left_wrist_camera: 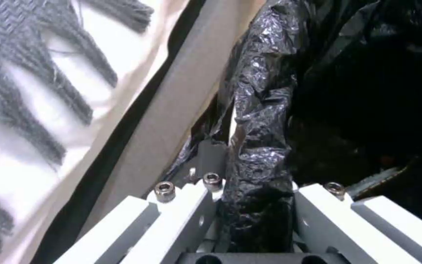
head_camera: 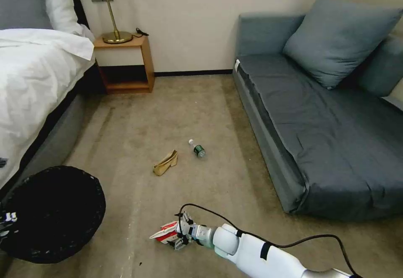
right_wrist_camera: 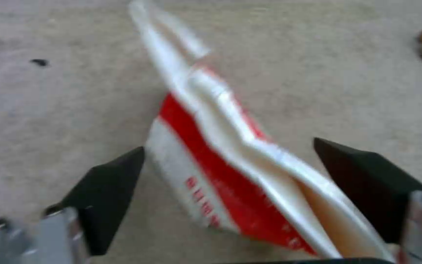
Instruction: Pick up the trash bin, then pick up the garbage on the floor and place it into the trash bin.
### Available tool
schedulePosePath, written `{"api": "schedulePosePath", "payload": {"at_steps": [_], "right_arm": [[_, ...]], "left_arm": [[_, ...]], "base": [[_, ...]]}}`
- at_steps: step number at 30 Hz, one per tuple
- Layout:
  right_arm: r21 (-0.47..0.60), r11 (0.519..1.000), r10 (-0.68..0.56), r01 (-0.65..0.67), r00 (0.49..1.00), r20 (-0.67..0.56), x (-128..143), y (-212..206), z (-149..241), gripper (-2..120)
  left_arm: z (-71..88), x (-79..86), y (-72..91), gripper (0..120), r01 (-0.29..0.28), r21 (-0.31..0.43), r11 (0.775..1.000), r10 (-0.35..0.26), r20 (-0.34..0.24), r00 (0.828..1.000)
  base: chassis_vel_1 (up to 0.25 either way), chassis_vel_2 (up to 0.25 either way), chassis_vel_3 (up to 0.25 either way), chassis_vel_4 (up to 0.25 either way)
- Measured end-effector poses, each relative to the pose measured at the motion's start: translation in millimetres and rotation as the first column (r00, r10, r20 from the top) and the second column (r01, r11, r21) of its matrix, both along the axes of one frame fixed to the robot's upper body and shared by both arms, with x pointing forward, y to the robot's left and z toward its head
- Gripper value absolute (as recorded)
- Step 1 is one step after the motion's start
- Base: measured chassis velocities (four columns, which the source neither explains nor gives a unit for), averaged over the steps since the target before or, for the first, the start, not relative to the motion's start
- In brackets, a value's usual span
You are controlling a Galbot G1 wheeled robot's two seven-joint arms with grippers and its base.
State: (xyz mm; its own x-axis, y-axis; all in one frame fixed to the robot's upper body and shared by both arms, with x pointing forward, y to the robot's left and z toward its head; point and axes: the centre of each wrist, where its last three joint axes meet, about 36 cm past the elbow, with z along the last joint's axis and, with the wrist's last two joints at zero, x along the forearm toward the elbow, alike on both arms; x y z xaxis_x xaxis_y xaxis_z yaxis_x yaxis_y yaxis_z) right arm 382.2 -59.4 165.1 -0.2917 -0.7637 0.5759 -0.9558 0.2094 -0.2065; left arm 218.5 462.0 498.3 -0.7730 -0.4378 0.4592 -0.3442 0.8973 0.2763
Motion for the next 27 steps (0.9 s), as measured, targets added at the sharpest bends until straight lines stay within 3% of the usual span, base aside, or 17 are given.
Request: {"api": "schedulePosePath", "payload": {"at_steps": [2,11,18,20,25,27], "right_arm": [[-0.001,1.0,0.002,-0.002,1.0,-0.004,-2,1,-2,83],[0.016,0.999,-0.03,0.03,1.0,0.004,-5,12,-6,45],[0.018,0.999,-0.039,0.038,0.999,0.003,-6,12,-6,26],[0.022,0.999,-0.043,0.043,0.999,0.004,-7,9,-6,14],[0.033,0.998,-0.056,0.056,0.998,0.006,-8,6,-4,1],[0.073,0.991,-0.114,0.115,0.993,-0.007,-13,-6,2,0]], "left_arm": [[0.7,1.5,-1.1,3,0.005,-0.002,1.0,-0.005,0.001,1.0],[1.3,5.0,-8.5,3,0.024,-0.014,1.0,-0.024,0.004,1.0],[1.5,4.4,-9.4,3,0.025,-0.016,1.0,-0.025,0.004,1.0],[0.8,3.9,-9.8,3,0.024,-0.019,1.0,-0.024,0.004,1.0],[-0.5,3.6,-10.7,3,0.026,-0.022,0.999,-0.026,0.002,1.0],[-3.7,4.7,-12.3,3,0.031,-0.031,0.999,-0.031,0.0,1.0]], "base": [[0.0,0.0,0.0,0.0],[0.0,0.0,0.0,0.0],[0.0,0.0,0.0,0.0],[0.0,0.0,0.0,0.0],[0.0,0.0,0.0,0.0],[0.0,0.0,0.0,0.0]]}}
